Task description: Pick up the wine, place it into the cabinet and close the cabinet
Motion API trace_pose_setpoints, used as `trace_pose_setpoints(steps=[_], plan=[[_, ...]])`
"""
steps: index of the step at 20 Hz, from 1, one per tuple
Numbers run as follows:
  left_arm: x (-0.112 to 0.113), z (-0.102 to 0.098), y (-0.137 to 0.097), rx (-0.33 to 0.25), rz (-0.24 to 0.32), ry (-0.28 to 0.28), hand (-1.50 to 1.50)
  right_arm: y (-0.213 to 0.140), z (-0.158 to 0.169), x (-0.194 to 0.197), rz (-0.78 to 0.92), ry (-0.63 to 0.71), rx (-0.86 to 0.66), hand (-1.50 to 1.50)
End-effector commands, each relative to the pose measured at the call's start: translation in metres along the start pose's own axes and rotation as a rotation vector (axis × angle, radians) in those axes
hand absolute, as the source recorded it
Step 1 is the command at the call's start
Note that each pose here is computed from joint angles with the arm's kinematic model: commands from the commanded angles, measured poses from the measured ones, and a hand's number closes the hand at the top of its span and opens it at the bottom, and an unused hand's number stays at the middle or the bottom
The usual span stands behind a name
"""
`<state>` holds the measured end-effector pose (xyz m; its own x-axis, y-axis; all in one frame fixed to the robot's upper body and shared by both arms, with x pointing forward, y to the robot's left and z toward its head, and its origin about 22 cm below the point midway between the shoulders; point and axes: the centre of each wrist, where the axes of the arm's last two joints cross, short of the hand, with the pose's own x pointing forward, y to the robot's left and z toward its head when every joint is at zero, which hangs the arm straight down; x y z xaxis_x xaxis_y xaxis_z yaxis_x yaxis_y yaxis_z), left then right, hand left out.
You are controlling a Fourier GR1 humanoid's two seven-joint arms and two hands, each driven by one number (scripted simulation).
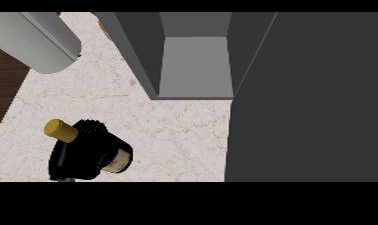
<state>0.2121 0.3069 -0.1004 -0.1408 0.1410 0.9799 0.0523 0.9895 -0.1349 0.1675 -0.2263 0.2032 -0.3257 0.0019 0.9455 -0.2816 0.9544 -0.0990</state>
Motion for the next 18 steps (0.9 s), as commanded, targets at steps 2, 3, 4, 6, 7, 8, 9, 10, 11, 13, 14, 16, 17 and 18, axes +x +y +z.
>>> trace_pose_setpoints(steps=[2, 3, 4, 6, 7, 8, 9, 10, 11, 13, 14, 16, 17, 18], plan=[[0.009, -0.002, 0.016, 0.070, -0.060, -0.078, 1.50, 0.006, 0.034, 0.008, -0.035, -0.054, 0.022, -1.50], [0.017, -0.009, -0.006, 0.065, -0.062, -0.116, 1.50, -0.001, 0.027, 0.003, -0.041, -0.045, 0.019, -1.50], [0.019, -0.011, 0.010, 0.078, -0.093, -0.148, 1.50, 0.004, 0.038, 0.017, -0.018, -0.054, 0.034, -1.50], [0.024, 0.014, -0.007, 0.075, -0.115, -0.169, 1.50, 0.002, 0.027, 0.018, -0.015, -0.043, 0.045, -1.50], [0.030, -0.002, 0.002, 0.089, -0.150, -0.210, 1.50, 0.008, 0.021, 0.018, -0.041, -0.049, 0.022, -1.50], [0.037, -0.005, -0.011, 0.083, -0.115, -0.214, 1.50, 0.012, 0.038, 0.013, -0.029, -0.047, 0.016, -1.50], [0.043, -0.003, -0.019, 0.103, -0.130, -0.250, 1.50, 0.003, 0.041, 0.018, -0.030, -0.055, 0.027, -1.50], [0.046, 0.003, -0.008, 0.102, -0.114, -0.258, 1.50, 0.005, 0.033, 0.033, -0.022, -0.049, 0.031, -1.50], [0.045, -0.010, -0.026, 0.045, -0.036, -0.246, 1.50, 0.005, 0.033, 0.015, -0.036, -0.047, 0.014, -1.50], [0.060, -0.022, -0.035, 0.025, -0.015, -0.242, 1.50, 0.005, 0.029, 0.027, -0.021, -0.046, 0.027, -1.50], [0.077, -0.003, -0.042, 0.001, 0.005, -0.228, 1.50, 0.006, 0.010, 0.012, -0.056, -0.027, 0.013, -1.50], [0.091, -0.006, -0.046, -0.006, 0.015, -0.232, 1.50, 0.002, 0.032, 0.024, -0.031, -0.040, 0.020, -1.50], [0.082, -0.005, -0.064, -0.016, 0.047, -0.213, 1.50, -0.005, 0.033, 0.017, -0.008, -0.036, 0.024, -1.50], [0.096, -0.012, -0.060, -0.034, 0.034, -0.225, 1.50, 0.014, 0.030, 0.024, -0.044, -0.043, 0.021, -1.50]])
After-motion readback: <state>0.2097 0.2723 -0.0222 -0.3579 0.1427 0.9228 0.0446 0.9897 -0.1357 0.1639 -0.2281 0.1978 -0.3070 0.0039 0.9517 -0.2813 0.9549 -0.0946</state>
